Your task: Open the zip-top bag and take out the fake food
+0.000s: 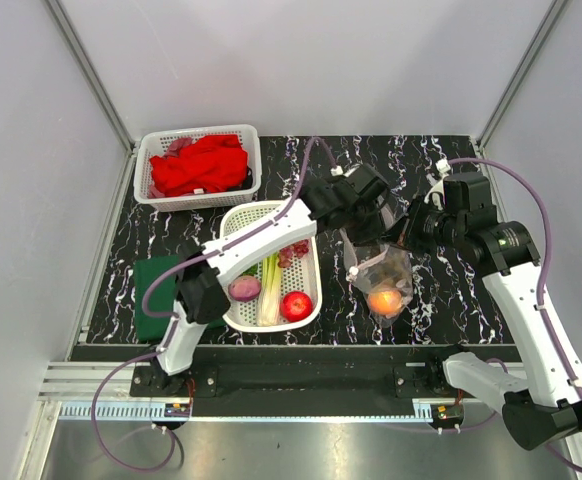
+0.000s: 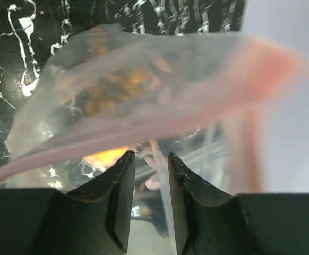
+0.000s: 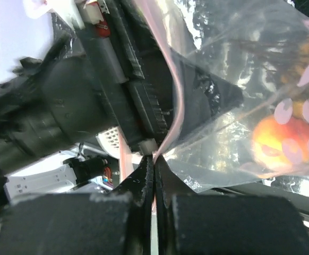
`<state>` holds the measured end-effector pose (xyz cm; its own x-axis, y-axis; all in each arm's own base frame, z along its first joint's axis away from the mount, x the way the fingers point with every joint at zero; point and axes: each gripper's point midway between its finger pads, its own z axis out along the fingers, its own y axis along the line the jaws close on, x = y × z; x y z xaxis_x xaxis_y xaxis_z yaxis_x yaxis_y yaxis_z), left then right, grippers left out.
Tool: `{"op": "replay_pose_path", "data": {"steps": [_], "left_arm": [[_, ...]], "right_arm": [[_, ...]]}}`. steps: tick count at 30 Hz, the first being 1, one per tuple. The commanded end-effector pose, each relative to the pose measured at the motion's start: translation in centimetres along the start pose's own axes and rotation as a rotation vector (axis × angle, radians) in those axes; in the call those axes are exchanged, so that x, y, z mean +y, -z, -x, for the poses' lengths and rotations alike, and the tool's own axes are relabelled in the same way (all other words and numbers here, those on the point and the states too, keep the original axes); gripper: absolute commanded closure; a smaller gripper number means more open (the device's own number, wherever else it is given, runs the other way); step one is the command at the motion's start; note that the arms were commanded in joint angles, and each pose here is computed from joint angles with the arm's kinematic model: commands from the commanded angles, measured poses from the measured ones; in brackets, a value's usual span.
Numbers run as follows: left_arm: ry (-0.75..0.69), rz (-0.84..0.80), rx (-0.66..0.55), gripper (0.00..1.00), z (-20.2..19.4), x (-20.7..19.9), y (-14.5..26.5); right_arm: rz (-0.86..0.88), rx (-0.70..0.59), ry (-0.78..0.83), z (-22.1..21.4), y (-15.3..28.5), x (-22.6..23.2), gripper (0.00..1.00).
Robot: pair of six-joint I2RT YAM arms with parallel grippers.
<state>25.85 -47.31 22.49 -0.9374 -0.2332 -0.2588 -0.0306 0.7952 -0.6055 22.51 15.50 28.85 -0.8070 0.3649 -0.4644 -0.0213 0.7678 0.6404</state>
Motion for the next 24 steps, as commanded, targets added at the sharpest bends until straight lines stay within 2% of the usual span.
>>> {"op": "replay_pose_path", "data": {"steps": [1, 6, 9, 15, 21, 24], "left_arm": [[-0.109, 0.078, 0.031, 0.65, -3.1, 1.9, -3.0], [-0.278, 0.100, 0.048, 0.69, -4.3, 3.5, -4.2], [-0.369, 0.094, 0.052, 0.68, -5.2, 3.7, -4.3], [-0.439, 0.057, 0.085, 0.59, -6.8, 4.1, -4.2], [-0.527, 0.068, 0.112, 0.58, -8.3, 5.6, -4.8], [-0.525, 0.060, 0.156, 0.50, -9.5, 6.1, -5.6]], "right_arm": [[0.038, -0.049, 0.037, 1.3, 0.7, 1.6, 1.00], [-0.006, -0.068, 0.049, 0.8, 1.2, 0.4, 1.00], [-0.046, -0.068, 0.054, -0.3, 1.6, -1.1, 1.00], [-0.122, -0.074, 0.052, -1.7, 2.6, -3.3, 1.00], [-0.167, -0.086, 0.048, -2.3, 3.6, -4.3, 1.00], [-0.181, -0.073, 0.033, -3.1, 4.0, -4.8, 1.00]]}}
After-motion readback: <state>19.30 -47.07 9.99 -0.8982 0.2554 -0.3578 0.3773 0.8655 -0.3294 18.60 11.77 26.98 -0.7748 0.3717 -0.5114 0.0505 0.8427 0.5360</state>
